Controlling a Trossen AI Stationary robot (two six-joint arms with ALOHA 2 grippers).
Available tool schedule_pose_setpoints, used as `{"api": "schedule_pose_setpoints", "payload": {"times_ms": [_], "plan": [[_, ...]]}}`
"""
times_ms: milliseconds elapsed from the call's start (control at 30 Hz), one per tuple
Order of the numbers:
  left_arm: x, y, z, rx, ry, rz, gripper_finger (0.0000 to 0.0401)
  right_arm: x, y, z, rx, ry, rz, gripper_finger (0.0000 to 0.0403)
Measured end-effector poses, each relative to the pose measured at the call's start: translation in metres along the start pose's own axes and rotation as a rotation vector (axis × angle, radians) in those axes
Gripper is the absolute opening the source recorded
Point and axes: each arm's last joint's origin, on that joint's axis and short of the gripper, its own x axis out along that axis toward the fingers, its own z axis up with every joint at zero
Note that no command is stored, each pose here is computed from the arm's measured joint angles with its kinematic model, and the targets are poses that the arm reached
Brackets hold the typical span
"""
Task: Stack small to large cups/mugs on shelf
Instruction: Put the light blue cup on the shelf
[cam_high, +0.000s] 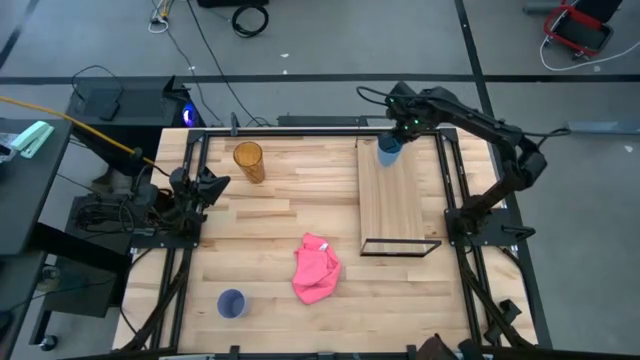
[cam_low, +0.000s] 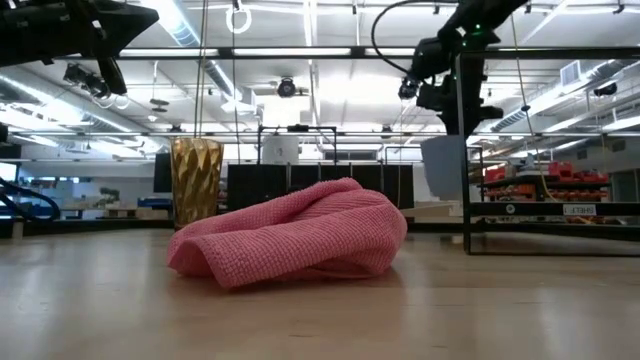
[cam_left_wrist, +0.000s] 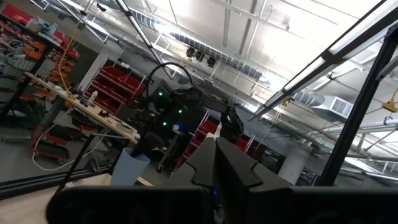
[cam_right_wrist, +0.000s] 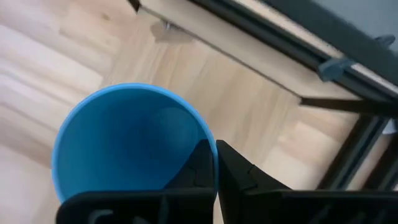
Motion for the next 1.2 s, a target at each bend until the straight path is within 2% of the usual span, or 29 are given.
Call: {"api": "schedule_pose_setpoints", "payload": {"times_ms": [300, 1200], "plan": [[0.000, 0.000, 0.000, 0.001, 0.000, 0.001, 0.0013, 0.016, -0.014, -0.003, 0.030, 0.019, 0.000, 0.0002], [0.000, 0.001, -0.002, 0.008, 0.016, 0.007, 0.0024, 0.021, -0.013, 0.002, 0.031, -0.007, -0.017, 0.0004]]}}
